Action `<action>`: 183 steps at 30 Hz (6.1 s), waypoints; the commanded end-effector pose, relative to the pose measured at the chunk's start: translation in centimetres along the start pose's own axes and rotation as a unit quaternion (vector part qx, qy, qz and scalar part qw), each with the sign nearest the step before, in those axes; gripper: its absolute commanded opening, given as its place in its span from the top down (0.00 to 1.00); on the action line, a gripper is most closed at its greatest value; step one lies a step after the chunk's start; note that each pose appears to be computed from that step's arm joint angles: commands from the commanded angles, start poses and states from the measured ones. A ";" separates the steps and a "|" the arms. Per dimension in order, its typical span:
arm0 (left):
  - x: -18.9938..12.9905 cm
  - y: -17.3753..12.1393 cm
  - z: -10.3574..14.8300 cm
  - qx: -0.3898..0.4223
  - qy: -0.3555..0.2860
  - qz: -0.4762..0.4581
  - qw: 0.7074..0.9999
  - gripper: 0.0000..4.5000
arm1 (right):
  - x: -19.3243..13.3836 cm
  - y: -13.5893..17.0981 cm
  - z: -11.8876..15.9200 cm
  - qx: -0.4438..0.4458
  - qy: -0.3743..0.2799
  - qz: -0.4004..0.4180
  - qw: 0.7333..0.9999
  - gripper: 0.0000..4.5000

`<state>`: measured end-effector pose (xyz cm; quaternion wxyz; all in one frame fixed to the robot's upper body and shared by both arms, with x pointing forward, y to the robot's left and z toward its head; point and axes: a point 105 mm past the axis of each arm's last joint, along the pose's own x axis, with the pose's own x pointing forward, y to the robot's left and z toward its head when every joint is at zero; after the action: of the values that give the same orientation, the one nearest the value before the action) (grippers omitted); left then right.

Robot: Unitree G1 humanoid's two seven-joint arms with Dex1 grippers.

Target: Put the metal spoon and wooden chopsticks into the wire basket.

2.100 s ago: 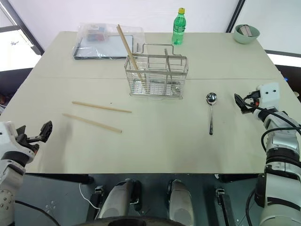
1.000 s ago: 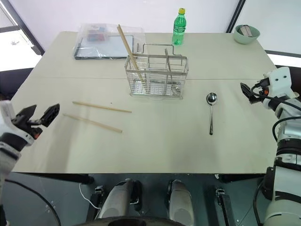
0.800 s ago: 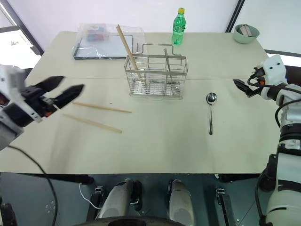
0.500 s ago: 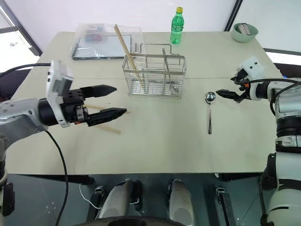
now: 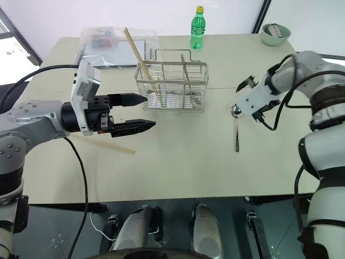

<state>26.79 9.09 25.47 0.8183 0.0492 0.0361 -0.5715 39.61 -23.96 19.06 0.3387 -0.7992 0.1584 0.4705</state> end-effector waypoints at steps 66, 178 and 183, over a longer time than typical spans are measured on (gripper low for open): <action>-1.8 3.7 5.3 0.077 -0.030 0.021 0.996 0.00 | -11.8 -14.0 3.0 0.539 -0.534 -0.334 0.559 0.99; -8.7 15.7 22.0 -0.086 -0.426 0.293 0.852 1.00 | -14.7 -2.9 8.0 0.535 -0.573 -0.222 0.580 0.11; -0.3 14.8 20.2 -0.045 -0.341 0.226 0.912 1.00 | -14.8 -2.2 7.9 0.546 -0.561 -0.236 0.575 0.11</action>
<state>41.04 13.26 45.64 0.8925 -0.2152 -0.2175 -0.3314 29.13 -17.54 28.38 0.8291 -0.0349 0.0019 0.5580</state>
